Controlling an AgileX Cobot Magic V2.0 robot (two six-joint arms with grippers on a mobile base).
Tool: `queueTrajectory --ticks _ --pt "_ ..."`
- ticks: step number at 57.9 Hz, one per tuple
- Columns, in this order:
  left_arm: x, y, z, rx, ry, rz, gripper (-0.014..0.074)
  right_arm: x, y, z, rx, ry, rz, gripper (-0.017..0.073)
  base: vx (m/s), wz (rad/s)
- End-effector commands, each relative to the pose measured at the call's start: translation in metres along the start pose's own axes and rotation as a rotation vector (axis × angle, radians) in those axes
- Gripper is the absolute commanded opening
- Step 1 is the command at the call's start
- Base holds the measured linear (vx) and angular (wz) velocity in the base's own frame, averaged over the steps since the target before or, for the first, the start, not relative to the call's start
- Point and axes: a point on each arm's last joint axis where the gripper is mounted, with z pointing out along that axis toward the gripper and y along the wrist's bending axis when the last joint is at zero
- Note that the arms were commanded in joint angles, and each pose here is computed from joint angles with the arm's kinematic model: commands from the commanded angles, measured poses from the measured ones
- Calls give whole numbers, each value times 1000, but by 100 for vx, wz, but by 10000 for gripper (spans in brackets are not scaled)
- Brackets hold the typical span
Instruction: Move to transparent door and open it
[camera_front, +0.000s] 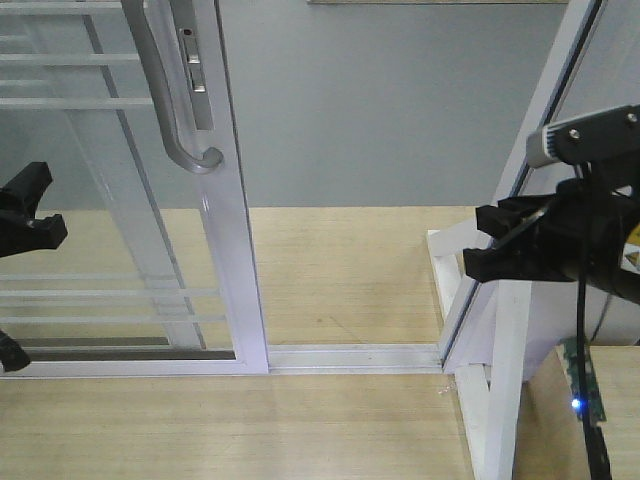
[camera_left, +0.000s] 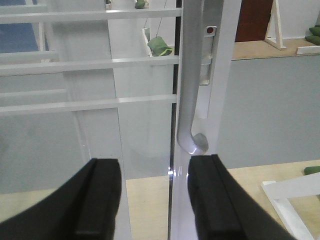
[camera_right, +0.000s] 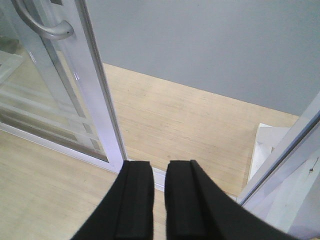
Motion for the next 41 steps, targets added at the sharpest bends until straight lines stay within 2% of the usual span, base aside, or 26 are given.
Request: queueTrajectory --ticks 1,14,31,41 --pt "-28 -1 9 -5 -140 -10 452 -9 -1 -21 -7 -139 8 237 0 0" --pt "-58 -3 62 -7 -135 -33 452 0 -2 -46 -4 -169 9 251 0 0" --pt "-84 -6 134 -8 -152 -40 452 2 -2 -46 -1 -153 6 251 0 0" --pt "-87 -4 162 -22 -164 -11 452 2 -2 -46 -1 -153 6 251 0 0"
